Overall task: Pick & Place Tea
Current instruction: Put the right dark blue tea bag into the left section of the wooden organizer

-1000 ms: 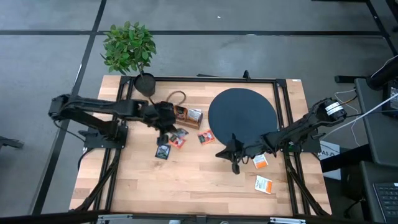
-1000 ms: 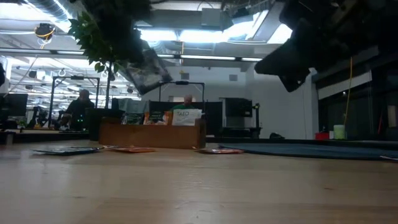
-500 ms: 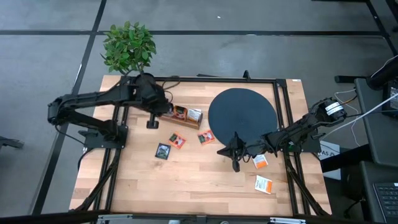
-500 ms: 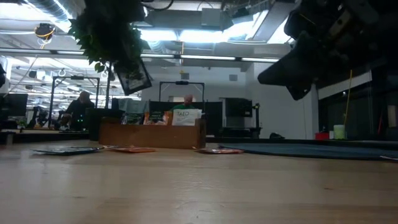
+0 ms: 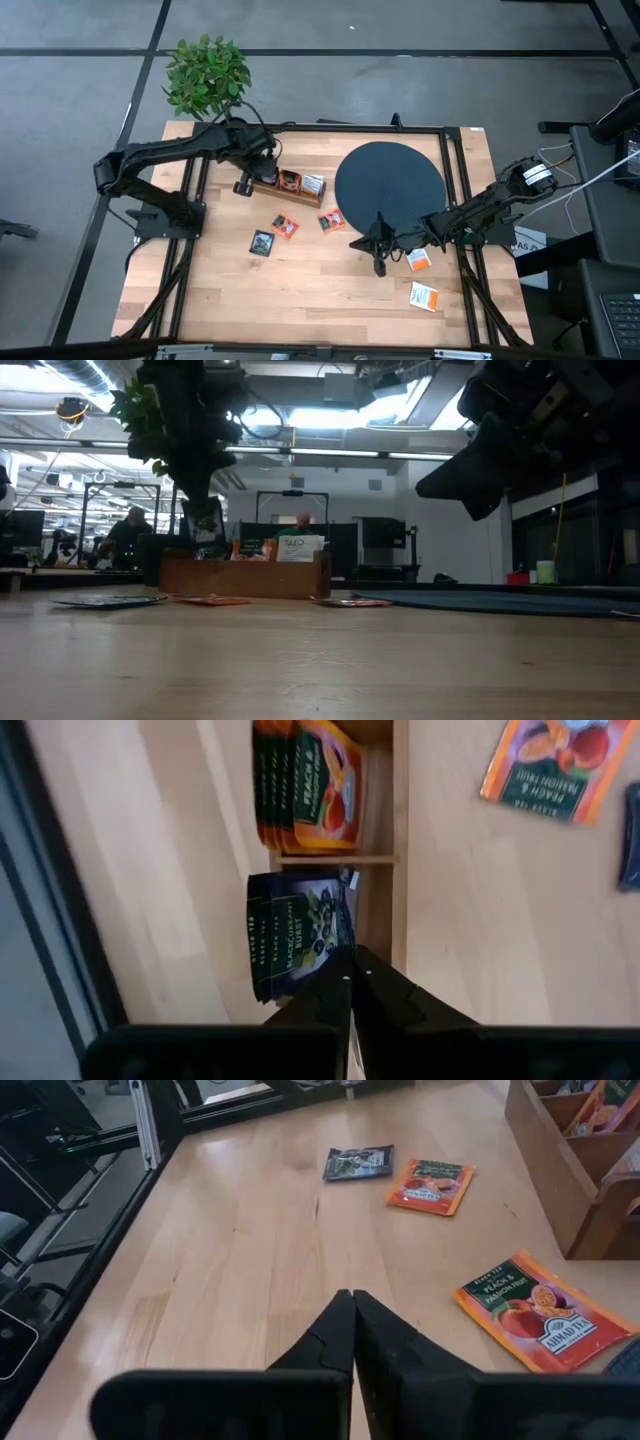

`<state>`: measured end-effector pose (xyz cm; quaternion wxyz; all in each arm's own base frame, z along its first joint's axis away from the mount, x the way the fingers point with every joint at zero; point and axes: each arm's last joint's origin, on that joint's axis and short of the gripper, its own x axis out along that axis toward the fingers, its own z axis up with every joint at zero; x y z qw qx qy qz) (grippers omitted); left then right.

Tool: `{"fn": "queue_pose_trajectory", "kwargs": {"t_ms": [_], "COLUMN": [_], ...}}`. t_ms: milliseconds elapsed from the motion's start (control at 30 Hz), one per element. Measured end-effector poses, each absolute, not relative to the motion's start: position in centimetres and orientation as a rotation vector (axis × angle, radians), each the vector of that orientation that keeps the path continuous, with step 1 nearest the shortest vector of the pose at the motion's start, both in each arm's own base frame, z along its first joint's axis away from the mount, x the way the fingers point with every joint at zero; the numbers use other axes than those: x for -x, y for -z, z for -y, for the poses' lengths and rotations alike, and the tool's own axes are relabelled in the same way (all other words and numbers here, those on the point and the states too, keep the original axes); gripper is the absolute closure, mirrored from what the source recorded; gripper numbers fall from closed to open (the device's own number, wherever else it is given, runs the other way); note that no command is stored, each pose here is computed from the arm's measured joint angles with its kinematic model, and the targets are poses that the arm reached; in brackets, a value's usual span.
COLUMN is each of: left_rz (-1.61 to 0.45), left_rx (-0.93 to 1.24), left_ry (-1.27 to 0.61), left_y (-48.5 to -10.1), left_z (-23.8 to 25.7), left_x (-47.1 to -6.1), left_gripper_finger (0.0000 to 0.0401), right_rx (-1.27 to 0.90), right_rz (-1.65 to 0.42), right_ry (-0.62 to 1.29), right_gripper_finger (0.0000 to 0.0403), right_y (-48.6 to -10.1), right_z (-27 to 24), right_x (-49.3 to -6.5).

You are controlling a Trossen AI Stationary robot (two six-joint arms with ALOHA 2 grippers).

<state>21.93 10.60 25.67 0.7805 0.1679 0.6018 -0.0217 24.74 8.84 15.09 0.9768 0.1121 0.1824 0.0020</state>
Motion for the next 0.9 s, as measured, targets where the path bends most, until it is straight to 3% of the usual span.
{"fn": "queue_pose_trajectory", "kwargs": {"t_ms": [900], "left_rz": [-1.444], "left_rx": [-0.356], "left_ry": [0.159], "left_y": [-21.7], "left_z": [-12.4], "left_x": [-23.6], "left_gripper_finger": [0.0398], "right_rx": [-0.237], "right_rz": [-0.363], "right_ry": [0.036], "right_gripper_finger": [0.0391], "right_y": [-15.1], "right_z": [-7.8], "right_x": [-25.1]}}
